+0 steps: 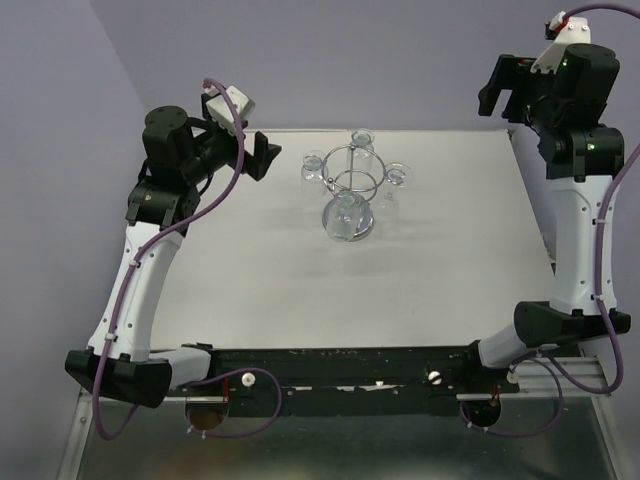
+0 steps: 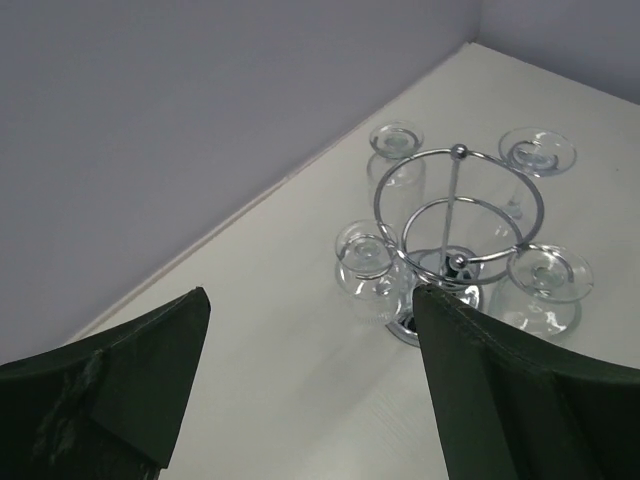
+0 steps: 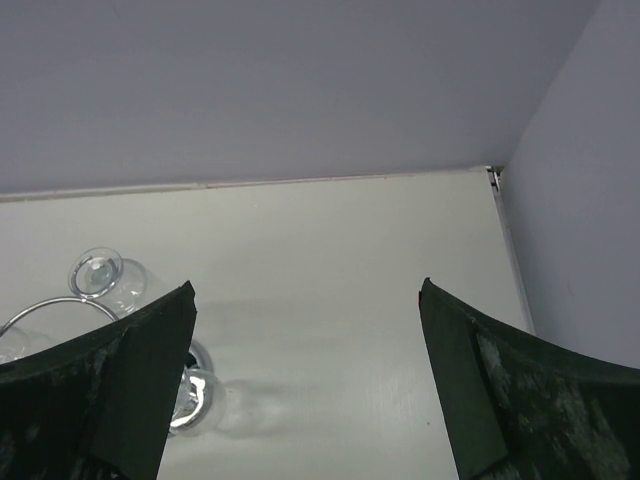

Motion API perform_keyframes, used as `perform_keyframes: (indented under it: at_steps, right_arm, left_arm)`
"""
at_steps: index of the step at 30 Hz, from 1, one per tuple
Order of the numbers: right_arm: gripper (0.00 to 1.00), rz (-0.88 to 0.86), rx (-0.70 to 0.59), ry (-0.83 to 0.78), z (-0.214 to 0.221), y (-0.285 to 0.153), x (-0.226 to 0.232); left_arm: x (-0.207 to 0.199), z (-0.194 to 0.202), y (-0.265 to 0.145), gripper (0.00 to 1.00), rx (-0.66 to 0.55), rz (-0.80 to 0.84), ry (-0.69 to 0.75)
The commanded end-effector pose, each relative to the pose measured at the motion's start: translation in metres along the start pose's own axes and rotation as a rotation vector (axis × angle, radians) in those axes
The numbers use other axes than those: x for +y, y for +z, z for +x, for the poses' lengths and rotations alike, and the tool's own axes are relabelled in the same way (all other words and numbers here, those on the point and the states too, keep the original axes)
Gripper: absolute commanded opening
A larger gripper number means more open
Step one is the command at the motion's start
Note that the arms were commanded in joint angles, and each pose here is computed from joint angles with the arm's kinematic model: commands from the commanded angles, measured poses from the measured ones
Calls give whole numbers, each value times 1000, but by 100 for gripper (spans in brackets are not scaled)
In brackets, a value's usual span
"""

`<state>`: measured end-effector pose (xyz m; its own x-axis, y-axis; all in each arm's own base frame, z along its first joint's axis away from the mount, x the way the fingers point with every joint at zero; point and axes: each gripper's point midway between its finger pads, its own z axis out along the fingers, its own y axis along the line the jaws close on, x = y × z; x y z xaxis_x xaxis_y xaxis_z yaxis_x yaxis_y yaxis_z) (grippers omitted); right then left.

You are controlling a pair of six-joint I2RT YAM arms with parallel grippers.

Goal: Take the wine glass off the wine glass rack

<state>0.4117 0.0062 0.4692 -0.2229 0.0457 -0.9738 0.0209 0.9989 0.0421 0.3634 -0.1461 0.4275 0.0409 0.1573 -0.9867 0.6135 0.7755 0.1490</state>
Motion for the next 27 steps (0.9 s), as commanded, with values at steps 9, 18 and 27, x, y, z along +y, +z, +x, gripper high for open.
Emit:
perform_keyframes:
  at_steps: [9, 18, 27]
  right_arm:
    - [100, -181, 56, -141, 30, -9, 25]
    - [100, -336, 124, -102, 62, -20, 50]
    - [100, -328, 122, -98, 62, -24, 49]
  left_arm:
    - [-113, 88, -53, 98, 121, 477, 43]
    - [-141, 123, -25, 96, 90, 544, 33]
    - [-169, 136, 27, 99, 23, 499, 57]
